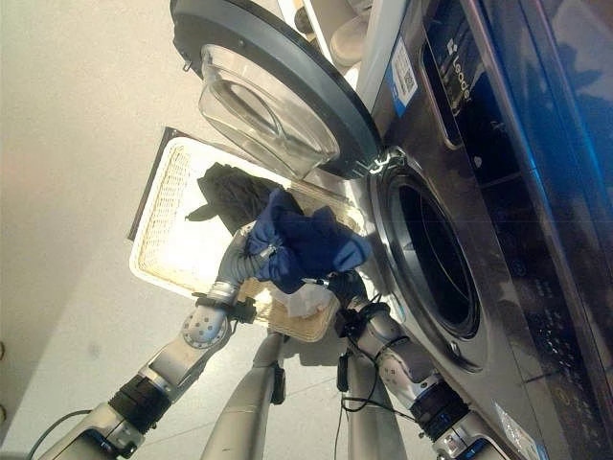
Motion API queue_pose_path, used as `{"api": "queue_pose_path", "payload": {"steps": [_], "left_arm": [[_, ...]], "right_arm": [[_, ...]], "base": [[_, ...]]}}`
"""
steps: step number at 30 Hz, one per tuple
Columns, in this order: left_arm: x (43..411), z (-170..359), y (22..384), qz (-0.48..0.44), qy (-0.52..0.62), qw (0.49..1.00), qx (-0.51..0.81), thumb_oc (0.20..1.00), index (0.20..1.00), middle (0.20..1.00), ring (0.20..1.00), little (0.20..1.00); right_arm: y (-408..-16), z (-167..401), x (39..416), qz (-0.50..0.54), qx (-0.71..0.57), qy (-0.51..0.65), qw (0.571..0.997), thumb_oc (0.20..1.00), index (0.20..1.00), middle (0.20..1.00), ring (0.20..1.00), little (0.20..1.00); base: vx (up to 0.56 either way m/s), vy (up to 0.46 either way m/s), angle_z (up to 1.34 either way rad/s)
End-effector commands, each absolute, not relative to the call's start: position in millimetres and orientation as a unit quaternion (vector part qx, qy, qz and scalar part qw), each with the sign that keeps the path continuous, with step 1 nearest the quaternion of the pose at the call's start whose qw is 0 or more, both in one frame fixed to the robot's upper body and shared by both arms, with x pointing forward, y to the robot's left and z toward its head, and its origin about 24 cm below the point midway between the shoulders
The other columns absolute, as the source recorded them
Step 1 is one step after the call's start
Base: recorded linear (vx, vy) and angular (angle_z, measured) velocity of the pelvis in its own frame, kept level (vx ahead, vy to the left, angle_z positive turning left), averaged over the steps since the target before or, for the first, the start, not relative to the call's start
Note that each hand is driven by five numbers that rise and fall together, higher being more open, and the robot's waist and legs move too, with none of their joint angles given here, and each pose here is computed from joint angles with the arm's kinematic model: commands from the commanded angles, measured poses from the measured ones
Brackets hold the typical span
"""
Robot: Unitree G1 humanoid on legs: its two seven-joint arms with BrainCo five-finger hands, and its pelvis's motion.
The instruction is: Put the clothes into the washing machine.
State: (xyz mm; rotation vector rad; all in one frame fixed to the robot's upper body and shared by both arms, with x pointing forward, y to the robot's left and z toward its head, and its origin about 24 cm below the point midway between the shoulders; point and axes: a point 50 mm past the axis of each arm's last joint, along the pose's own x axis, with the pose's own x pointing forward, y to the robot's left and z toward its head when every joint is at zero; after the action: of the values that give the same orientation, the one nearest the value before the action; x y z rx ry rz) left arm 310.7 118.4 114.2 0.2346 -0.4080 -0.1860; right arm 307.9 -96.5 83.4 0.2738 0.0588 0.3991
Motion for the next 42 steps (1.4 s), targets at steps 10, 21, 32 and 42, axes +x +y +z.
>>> {"api": "queue_pose_path", "payload": {"steps": [10, 21, 32, 42], "left_arm": [[327, 109, 122, -0.016, -0.178, 0.952, 0.248, 0.200, 0.200, 0.200, 0.200, 0.200], [327, 109, 113, -0.055, -0.204, 0.939, 0.270, 0.200, 0.200, 0.200, 0.200, 0.200], [289, 152, 79, -0.208, -0.386, 0.882, 0.173, 0.200, 0.200, 0.200, 0.200, 0.200], [273, 171, 72, -0.277, -0.415, 0.860, 0.111, 0.200, 0.200, 0.200, 0.200, 0.200]], "right_arm": [[-75, 115, 297, 0.267, 0.231, -0.035, 0.935, 1.000, 1.000, 1.000, 1.000, 1.000], [-68, 114, 297, 0.282, 0.236, -0.013, 0.930, 0.821, 0.821, 0.821, 0.821, 0.821], [-70, 91, 294, 0.289, 0.211, 0.071, 0.931, 0.529, 0.529, 0.529, 0.529, 0.529], [-75, 80, 294, 0.290, 0.202, 0.119, 0.928, 0.200, 0.200, 0.200, 0.200, 0.200]], "base": [[0.00, -0.037, -0.02], [0.00, -0.006, 0.00], [0.00, 0.000, -0.02], [0.00, -0.009, 0.00]]}}
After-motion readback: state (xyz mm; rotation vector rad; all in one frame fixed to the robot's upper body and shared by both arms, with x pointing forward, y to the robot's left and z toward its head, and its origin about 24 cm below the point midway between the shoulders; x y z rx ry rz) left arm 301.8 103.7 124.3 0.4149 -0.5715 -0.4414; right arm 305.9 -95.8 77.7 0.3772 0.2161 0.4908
